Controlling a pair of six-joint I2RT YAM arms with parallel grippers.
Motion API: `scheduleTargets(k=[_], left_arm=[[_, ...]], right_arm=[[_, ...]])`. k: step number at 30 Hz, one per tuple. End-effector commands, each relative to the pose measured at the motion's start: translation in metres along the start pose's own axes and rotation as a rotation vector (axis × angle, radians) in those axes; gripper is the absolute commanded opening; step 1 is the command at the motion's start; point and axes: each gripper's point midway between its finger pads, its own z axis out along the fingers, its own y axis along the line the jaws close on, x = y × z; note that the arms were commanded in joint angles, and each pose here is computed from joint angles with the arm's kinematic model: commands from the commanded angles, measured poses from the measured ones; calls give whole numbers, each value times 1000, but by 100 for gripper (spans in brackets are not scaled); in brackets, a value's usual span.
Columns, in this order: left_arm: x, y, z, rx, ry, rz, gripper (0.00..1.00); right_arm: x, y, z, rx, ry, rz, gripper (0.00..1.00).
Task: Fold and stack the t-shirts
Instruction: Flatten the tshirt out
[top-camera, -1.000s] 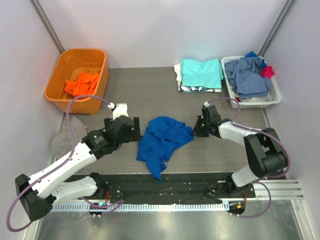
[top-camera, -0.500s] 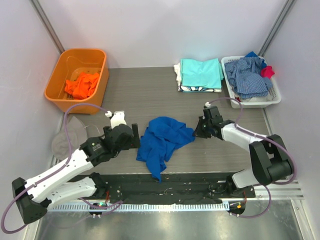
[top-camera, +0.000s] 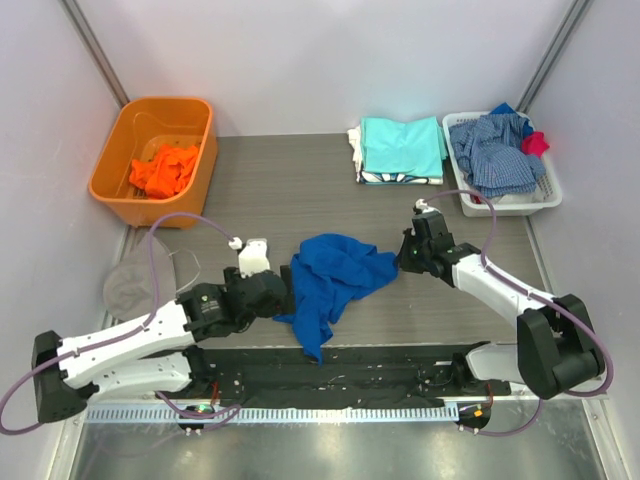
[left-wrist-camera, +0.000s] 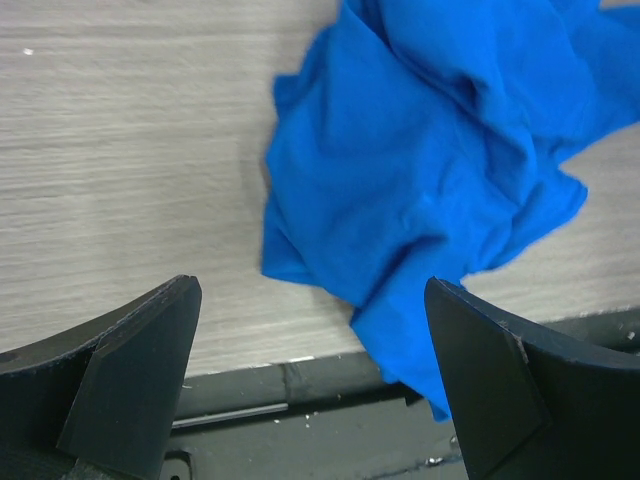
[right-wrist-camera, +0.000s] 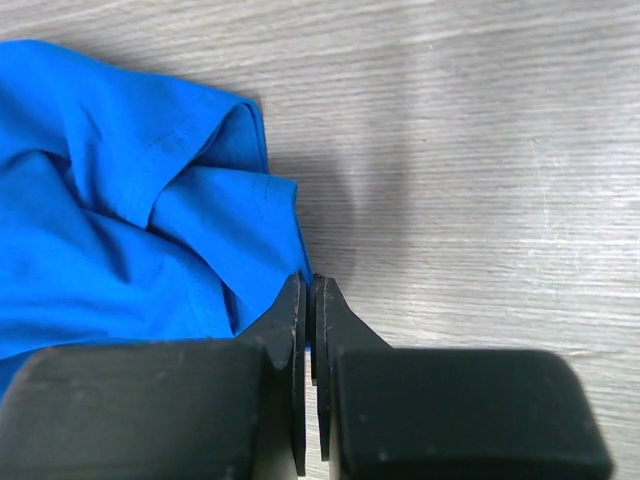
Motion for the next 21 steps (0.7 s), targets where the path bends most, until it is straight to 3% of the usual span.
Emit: scheduleTargets(k=[1,5,21], left_arm=[[8,-13,-3,-9,-33,-21,100],[23,-25,-6,-18,-30,12,100],[48,-40,-6,1,-18,25,100]], right_arm=[[-3,8,-1,-22,21,-12,1],[9,12,7,-51,77,-19,1],[14,4,5,-18,75,-24,1]])
